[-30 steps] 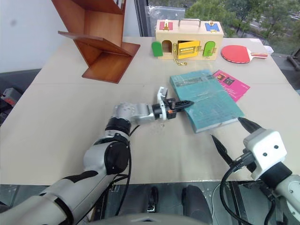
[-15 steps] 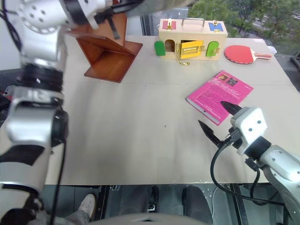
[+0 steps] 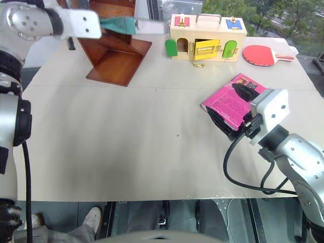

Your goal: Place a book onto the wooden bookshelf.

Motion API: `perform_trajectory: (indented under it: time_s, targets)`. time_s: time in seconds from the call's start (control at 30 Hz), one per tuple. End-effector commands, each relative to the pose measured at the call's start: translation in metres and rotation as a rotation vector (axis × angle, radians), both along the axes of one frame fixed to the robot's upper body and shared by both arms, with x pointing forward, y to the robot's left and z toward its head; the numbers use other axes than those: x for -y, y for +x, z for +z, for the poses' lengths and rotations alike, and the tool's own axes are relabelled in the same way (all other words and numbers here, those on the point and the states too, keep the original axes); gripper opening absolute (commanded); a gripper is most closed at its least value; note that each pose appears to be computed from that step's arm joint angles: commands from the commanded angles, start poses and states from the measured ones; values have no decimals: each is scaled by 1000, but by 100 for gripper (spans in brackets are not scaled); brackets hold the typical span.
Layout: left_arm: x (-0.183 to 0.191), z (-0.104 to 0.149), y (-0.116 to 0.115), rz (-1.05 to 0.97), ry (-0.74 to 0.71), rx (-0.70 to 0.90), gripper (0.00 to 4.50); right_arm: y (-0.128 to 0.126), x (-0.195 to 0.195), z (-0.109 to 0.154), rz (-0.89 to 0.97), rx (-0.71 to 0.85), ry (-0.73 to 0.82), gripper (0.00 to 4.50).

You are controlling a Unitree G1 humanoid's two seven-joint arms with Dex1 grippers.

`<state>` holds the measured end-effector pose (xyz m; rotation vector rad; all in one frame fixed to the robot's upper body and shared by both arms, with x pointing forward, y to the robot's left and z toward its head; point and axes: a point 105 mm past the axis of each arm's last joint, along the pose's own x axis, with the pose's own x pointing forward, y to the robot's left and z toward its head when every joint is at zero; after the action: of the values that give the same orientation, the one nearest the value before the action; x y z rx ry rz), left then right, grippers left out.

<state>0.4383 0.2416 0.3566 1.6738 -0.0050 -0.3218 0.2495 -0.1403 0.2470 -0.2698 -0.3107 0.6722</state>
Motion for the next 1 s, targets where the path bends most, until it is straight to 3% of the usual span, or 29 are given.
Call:
perform_trajectory:
  time_s: [0.03, 0.47, 0.6, 0.77, 0.93, 0.97, 1.0]
  targets:
    - [-7, 31, -6, 42, 8, 96, 5, -6, -3, 17, 10, 69, -12, 450]
    - [-30, 19, -6, 121, 29, 81, 5, -2, -24, 47, 123, 178, -27, 450]
    - [-39, 19, -9, 147, 1, 70, 149, 0, -26, 48, 142, 176, -22, 450]
    - [-48, 22, -15, 140, -43, 92, 391, 2, -25, 45, 156, 163, -29, 450]
    - [-49, 29, -28, 31, -127, 151, 391, 5, -22, 42, 165, 147, -42, 450]
    - [-44, 32, -32, -25, -178, 159, 391, 6, -21, 41, 160, 145, -50, 450]
    - [-34, 36, -38, -129, -328, 130, 391, 7, -18, 39, 147, 140, -63, 450]
